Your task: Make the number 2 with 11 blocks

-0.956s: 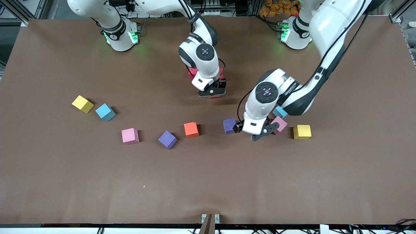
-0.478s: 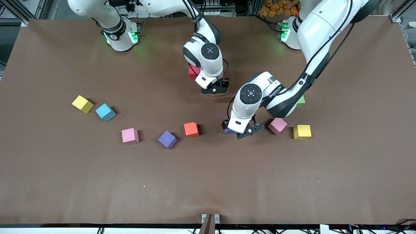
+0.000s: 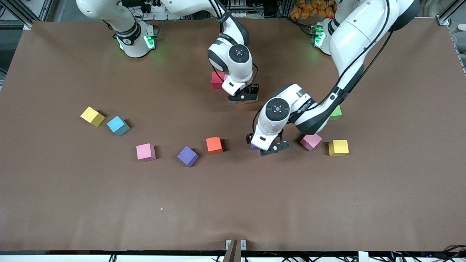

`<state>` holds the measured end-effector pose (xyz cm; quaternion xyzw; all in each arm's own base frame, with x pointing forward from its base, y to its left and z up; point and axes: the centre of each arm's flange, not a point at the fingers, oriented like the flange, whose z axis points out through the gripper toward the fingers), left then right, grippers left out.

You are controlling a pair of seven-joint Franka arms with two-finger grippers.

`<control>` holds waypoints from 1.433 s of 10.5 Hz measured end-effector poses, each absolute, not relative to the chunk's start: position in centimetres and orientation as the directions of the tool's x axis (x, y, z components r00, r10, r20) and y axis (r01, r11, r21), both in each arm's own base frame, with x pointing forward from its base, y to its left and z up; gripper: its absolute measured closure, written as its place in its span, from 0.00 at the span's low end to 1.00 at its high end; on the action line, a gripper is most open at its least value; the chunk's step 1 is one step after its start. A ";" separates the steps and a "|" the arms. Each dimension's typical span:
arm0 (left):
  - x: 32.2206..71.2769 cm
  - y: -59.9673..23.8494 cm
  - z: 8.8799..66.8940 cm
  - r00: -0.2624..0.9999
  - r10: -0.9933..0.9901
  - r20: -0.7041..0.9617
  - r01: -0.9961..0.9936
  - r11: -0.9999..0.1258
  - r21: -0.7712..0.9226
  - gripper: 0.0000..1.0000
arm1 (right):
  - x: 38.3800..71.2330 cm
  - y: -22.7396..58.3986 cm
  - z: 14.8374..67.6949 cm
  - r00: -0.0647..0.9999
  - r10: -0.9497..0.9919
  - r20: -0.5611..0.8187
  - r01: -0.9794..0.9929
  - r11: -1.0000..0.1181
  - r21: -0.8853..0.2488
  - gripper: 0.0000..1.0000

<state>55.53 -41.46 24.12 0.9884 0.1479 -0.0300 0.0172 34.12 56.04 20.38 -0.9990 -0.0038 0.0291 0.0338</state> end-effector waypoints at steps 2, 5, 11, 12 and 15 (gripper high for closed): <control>55.6 -41.7 24.2 0.955 0.290 -0.062 0.292 -0.956 0.028 0.00 | 34.1 56.0 20.3 0.998 0.009 -0.059 0.005 -0.998 -0.066 0.39; 56.0 -41.2 23.3 0.952 0.300 -0.068 0.302 -0.953 0.019 0.00 | 33.9 56.1 20.2 0.998 0.012 -0.059 0.009 -0.998 -0.065 0.39; 56.3 -41.6 22.3 0.950 0.303 -0.076 0.305 -0.952 0.020 0.00 | 33.4 56.3 19.8 0.998 0.018 -0.062 0.014 -0.998 -0.059 0.07; 56.3 -41.6 22.0 0.950 0.303 -0.079 0.305 -0.952 0.018 0.00 | 33.6 56.3 19.9 0.998 0.015 -0.062 0.012 -0.998 -0.057 0.00; 55.7 -42.2 21.2 0.952 0.293 -0.090 0.295 -0.955 0.011 0.03 | 35.0 55.9 21.8 0.998 -0.002 -0.062 -0.005 -0.999 -0.046 0.00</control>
